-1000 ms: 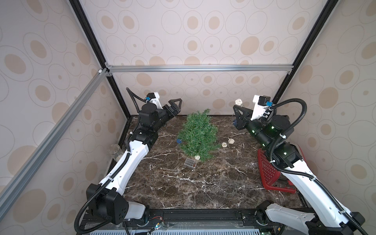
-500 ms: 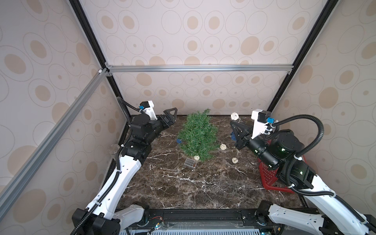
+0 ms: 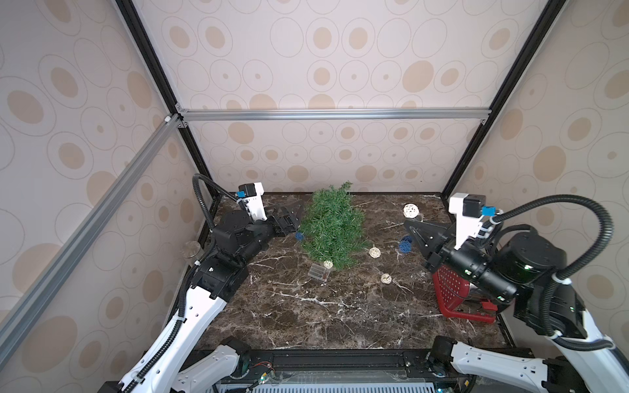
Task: Remove string lights from the small christmas tree
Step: Remove the light string from the Christmas tree.
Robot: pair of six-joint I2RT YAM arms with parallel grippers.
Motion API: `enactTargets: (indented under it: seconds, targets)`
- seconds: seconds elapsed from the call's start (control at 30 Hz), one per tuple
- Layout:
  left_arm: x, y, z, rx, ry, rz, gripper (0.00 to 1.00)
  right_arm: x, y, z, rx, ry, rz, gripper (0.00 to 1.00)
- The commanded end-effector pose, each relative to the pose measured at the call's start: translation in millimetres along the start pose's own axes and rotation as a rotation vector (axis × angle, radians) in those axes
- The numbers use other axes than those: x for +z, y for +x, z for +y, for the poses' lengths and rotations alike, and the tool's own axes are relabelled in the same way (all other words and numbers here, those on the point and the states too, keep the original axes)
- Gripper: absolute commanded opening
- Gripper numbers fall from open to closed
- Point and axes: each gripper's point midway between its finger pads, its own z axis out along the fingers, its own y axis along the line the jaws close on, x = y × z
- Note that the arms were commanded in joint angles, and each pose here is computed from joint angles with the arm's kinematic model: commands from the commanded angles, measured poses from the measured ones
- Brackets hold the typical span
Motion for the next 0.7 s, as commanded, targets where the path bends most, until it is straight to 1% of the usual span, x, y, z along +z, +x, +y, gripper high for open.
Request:
enactTargets:
  seconds: [0.0, 0.1, 0.2, 0.3, 0.4, 0.53, 0.67]
  targets:
    - [-10.4, 5.6, -16.8, 0.09, 0.051, 0.017, 0.99, -13.5, 19.1, 12.2, 0.033, -0.076, 0.133, 0.0]
    - [-14.5, 14.7, -30.3, 0.152, 0.075, 0.036, 0.99, -14.8, 25.1, 26.6, 0.059, -0.152, 0.187, 0.0]
    - [-17.9, 22.7, -48.6, 0.196, 0.133, 0.054, 0.99, -15.7, 25.2, 43.9, 0.076, -0.239, 0.227, 0.0]
    - [-24.4, 31.6, -64.2, 0.245, 0.199, 0.07, 0.99, -14.5, 24.4, 69.2, 0.107, -0.366, 0.279, 0.0]
    - [-37.9, 42.2, -80.1, 0.284, 0.291, 0.065, 0.99, -4.3, 28.4, 82.5, 0.148, -0.423, 0.317, 0.0]
    - [-63.4, 56.0, -90.7, 0.268, 0.416, 0.053, 0.99, 18.0, 39.4, 93.1, 0.193, -0.454, 0.361, 0.0]
    - [-74.8, 74.5, -91.2, 0.23, 0.476, 0.087, 0.99, 38.9, 43.8, 99.9, 0.224, -0.466, 0.35, 0.0]
